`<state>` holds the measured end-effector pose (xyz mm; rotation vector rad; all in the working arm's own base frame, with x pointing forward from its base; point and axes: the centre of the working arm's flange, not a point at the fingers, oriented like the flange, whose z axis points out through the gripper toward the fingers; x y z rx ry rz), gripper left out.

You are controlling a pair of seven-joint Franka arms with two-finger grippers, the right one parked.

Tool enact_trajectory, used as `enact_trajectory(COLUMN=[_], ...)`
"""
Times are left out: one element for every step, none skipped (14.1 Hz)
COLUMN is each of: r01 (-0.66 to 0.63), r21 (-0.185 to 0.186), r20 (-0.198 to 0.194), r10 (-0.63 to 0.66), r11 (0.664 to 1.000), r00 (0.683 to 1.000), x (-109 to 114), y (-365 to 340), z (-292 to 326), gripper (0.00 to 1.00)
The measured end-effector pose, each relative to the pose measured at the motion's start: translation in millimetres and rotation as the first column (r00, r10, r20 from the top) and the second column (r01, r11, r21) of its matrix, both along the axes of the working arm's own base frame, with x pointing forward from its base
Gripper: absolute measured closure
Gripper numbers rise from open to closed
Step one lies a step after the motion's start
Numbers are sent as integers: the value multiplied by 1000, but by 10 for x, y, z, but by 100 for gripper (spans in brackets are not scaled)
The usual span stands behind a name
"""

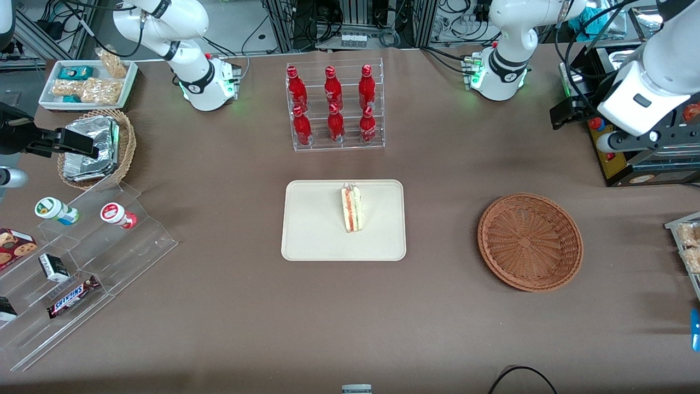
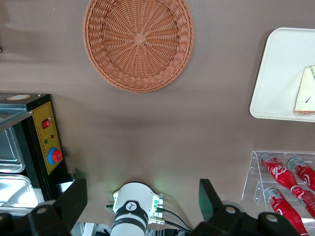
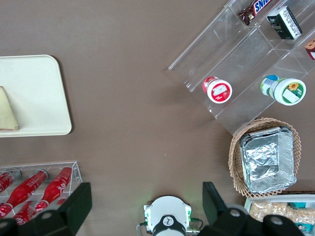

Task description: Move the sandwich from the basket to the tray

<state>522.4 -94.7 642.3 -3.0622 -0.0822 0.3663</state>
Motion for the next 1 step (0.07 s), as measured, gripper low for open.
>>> enact_trajectory(r01=[-1], r21=[-1], r20=[2], r10=[1], r11=[1000], r00=[1000], x=[6], y=[4], z=[-2], gripper=[0])
